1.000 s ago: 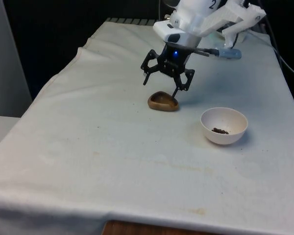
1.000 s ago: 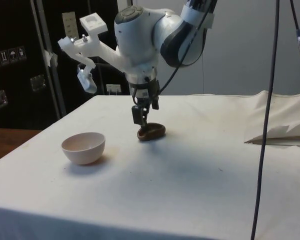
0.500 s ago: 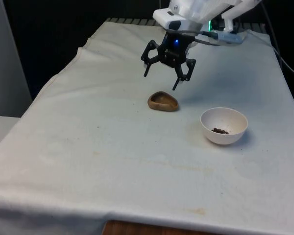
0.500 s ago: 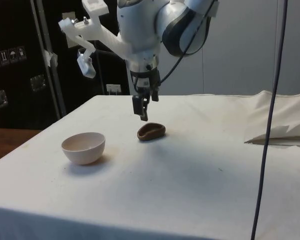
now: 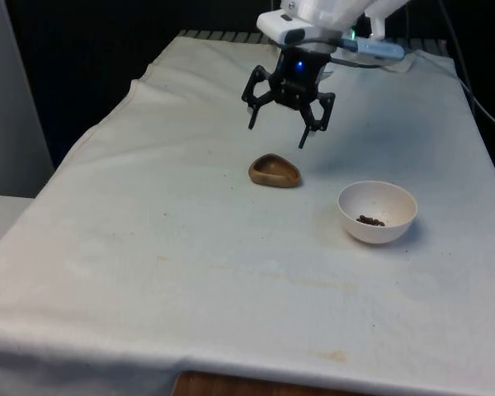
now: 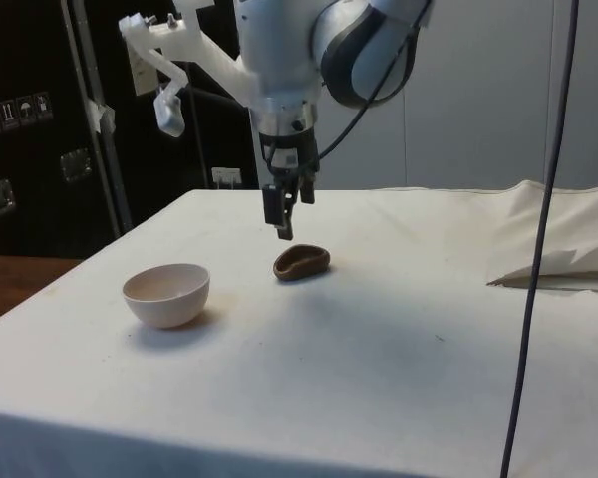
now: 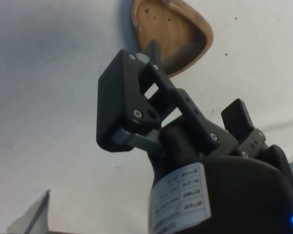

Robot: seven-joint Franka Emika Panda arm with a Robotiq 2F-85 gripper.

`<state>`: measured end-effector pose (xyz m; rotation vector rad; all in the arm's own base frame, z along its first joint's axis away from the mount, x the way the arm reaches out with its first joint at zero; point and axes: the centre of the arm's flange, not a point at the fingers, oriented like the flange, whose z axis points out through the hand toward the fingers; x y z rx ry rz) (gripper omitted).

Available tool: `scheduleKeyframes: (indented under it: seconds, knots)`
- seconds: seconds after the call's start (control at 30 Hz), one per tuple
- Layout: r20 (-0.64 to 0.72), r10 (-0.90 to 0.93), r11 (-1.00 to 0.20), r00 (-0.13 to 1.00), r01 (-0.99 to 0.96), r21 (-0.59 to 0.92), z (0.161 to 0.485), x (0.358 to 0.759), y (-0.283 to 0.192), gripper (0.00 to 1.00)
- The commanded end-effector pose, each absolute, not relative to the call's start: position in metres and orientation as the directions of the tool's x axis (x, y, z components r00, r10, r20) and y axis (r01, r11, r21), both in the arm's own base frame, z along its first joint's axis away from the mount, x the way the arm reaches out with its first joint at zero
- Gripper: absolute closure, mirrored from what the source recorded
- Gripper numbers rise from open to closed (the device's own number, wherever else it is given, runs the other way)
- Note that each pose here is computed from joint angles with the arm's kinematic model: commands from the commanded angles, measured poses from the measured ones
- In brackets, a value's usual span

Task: Pour the coffee beans from the cup into the bowl.

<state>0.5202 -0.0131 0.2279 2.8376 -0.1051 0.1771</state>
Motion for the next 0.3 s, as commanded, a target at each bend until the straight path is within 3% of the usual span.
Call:
scheduleKeyframes:
  seconds: [0.0, 0.27]
  knots:
    - [0.132, -0.052, -0.961, 0.990, -0.085, 0.265, 0.2268, 0.5171, -0.0118, 0.00]
    - [0.131, -0.048, -0.969, 0.990, -0.078, 0.234, 0.2301, 0.5177, -0.0127, 0.00]
